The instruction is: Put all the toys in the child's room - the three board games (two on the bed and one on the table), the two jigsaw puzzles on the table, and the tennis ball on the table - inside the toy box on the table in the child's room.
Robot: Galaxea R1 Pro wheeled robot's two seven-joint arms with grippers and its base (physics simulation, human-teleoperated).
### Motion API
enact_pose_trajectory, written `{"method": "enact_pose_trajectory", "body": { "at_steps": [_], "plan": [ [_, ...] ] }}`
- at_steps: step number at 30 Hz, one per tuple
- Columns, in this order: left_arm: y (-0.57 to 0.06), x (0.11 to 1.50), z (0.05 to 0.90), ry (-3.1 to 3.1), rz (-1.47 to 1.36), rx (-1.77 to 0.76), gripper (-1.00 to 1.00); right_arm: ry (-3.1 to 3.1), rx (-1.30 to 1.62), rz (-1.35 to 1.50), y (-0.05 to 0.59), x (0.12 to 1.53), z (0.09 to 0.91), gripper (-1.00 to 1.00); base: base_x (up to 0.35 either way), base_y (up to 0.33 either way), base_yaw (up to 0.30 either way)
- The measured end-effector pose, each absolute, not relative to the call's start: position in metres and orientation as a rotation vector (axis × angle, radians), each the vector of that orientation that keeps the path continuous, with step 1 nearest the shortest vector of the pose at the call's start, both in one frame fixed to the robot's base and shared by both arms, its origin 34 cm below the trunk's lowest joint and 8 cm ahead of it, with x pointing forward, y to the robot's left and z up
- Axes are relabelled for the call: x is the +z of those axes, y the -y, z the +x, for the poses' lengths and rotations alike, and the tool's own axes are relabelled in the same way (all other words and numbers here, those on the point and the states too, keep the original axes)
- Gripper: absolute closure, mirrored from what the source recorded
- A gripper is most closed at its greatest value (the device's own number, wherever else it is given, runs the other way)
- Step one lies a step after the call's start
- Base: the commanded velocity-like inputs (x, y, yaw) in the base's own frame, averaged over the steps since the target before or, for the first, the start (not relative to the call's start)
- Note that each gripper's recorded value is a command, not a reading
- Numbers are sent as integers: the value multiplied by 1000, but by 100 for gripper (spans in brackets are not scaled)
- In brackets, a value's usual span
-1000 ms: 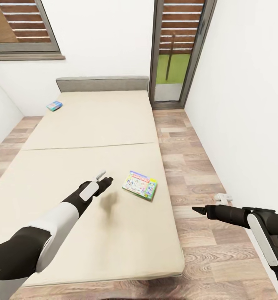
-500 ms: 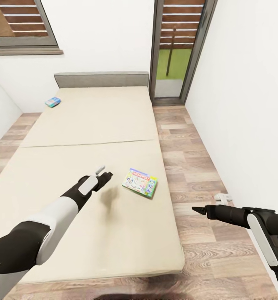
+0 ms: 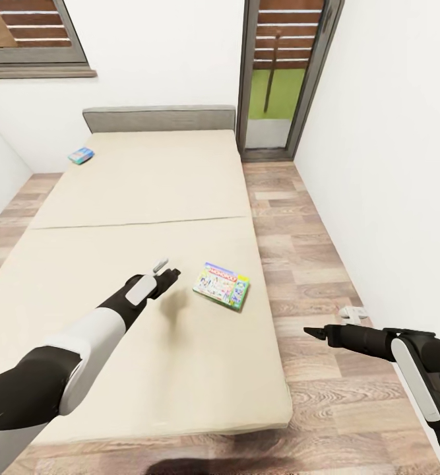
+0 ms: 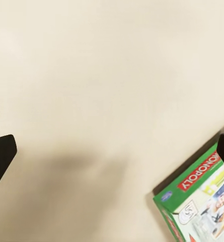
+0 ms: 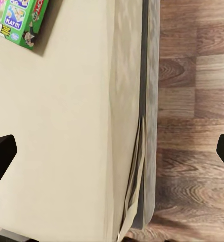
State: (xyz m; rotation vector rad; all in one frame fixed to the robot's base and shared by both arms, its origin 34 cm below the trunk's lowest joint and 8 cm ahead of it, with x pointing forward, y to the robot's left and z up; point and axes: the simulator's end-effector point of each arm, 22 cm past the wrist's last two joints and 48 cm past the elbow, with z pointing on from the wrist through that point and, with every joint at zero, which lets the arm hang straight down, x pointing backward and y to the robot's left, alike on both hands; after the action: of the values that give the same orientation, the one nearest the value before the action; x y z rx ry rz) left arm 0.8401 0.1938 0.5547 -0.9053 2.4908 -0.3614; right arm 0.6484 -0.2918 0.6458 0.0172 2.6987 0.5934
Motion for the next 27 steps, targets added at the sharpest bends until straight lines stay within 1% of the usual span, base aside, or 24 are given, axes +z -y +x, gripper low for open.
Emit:
{"method": "enact_pose_trajectory", "body": {
  "at_steps": [27],
  "plan": [
    [-189, 521, 821, -2533, -916, -348, -100, -2740, 599, 31, 292, 625, 640, -100, 0, 0, 0]
  ]
}}
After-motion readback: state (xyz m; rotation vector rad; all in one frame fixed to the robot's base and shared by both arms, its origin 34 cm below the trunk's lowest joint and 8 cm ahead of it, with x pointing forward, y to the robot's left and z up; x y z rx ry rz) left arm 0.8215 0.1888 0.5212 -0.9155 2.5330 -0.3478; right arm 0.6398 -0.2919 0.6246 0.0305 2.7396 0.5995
